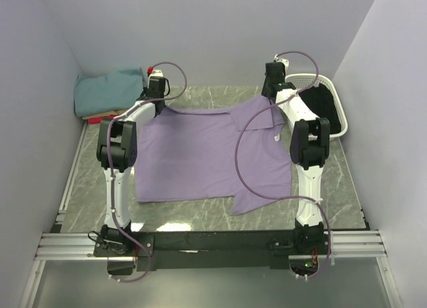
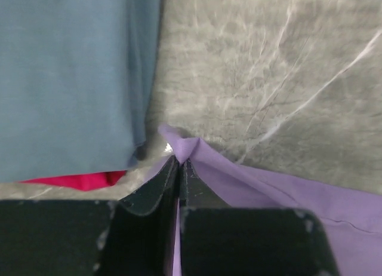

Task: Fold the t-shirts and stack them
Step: Flatten the tshirt out

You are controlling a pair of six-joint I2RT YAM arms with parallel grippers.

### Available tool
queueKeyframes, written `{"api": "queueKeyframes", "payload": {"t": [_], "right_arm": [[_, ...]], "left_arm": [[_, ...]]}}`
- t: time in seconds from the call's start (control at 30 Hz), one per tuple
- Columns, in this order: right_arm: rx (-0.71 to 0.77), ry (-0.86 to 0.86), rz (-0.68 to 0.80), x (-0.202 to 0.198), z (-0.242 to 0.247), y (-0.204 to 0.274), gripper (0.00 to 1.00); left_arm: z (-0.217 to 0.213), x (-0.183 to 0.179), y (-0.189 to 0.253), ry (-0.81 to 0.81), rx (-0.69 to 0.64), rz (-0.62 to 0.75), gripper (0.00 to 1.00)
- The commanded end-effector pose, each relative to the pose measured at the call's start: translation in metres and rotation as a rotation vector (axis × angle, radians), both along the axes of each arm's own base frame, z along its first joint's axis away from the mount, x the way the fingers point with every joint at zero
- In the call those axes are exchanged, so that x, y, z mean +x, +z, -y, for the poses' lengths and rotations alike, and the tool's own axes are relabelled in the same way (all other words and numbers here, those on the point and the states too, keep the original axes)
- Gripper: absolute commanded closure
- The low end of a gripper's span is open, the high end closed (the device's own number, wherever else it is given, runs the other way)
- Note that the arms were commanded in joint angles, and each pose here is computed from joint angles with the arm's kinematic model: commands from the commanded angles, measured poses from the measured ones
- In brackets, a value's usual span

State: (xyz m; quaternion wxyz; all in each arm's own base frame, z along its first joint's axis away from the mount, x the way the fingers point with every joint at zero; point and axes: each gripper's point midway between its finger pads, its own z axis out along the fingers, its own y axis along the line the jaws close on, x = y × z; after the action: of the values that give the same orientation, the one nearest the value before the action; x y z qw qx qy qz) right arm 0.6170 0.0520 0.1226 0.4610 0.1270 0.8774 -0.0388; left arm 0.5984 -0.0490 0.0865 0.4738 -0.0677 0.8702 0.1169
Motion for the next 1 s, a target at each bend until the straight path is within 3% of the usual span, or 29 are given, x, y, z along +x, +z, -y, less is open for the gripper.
{"api": "queueKeyframes", "payload": {"t": [0.0, 0.27, 0.33, 0.37, 0.4, 0.5, 0.53, 0.57, 0.63, 0.7, 0.83, 0.97], "right_arm": [[0.023, -0.045, 0.041, 0.013, 0.015, 0.019, 1.0], [0.063, -0.036, 0.027, 0.019, 0.018, 0.015, 1.0], [0.068, -0.036, 0.026, 0.02, 0.019, 0.017, 1.0], [0.071, -0.031, 0.021, 0.021, 0.018, 0.014, 1.0], [0.075, -0.021, 0.015, 0.02, 0.018, 0.013, 1.0], [0.079, -0.014, 0.017, 0.021, 0.016, 0.014, 0.8], [0.079, -0.011, 0.015, 0.021, 0.015, 0.013, 0.65], [0.081, -0.009, 0.021, 0.021, 0.015, 0.016, 0.63], [0.084, -0.006, 0.019, 0.019, 0.015, 0.012, 0.54], [0.094, 0.004, 0.038, 0.018, 0.012, 0.019, 0.53], [0.131, 0.044, 0.023, 0.01, 0.004, 0.015, 0.53], [0.168, 0.082, 0.023, 0.004, -0.005, 0.023, 0.53]], "left_arm": [[0.007, 0.015, -0.009, -0.037, -0.002, -0.02, 0.94], [0.013, 0.029, -0.02, -0.055, 0.005, -0.058, 0.94], [0.012, 0.026, -0.019, -0.058, 0.003, -0.048, 0.86], [0.011, 0.025, -0.02, -0.053, 0.008, -0.053, 0.64], [0.009, 0.026, -0.019, -0.045, 0.018, -0.058, 0.51], [0.002, 0.021, -0.02, -0.022, 0.048, -0.076, 0.29], [0.002, 0.023, -0.016, -0.018, 0.047, -0.058, 0.23], [-0.001, 0.022, -0.015, -0.018, 0.057, -0.055, 0.15], [-0.004, 0.02, -0.011, -0.012, 0.068, -0.044, 0.1], [-0.004, 0.023, -0.006, -0.012, 0.077, -0.027, 0.01], [-0.001, 0.034, -0.007, -0.043, 0.073, -0.022, 0.01], [0.01, 0.046, -0.019, -0.139, -0.05, -0.044, 0.01]]}}
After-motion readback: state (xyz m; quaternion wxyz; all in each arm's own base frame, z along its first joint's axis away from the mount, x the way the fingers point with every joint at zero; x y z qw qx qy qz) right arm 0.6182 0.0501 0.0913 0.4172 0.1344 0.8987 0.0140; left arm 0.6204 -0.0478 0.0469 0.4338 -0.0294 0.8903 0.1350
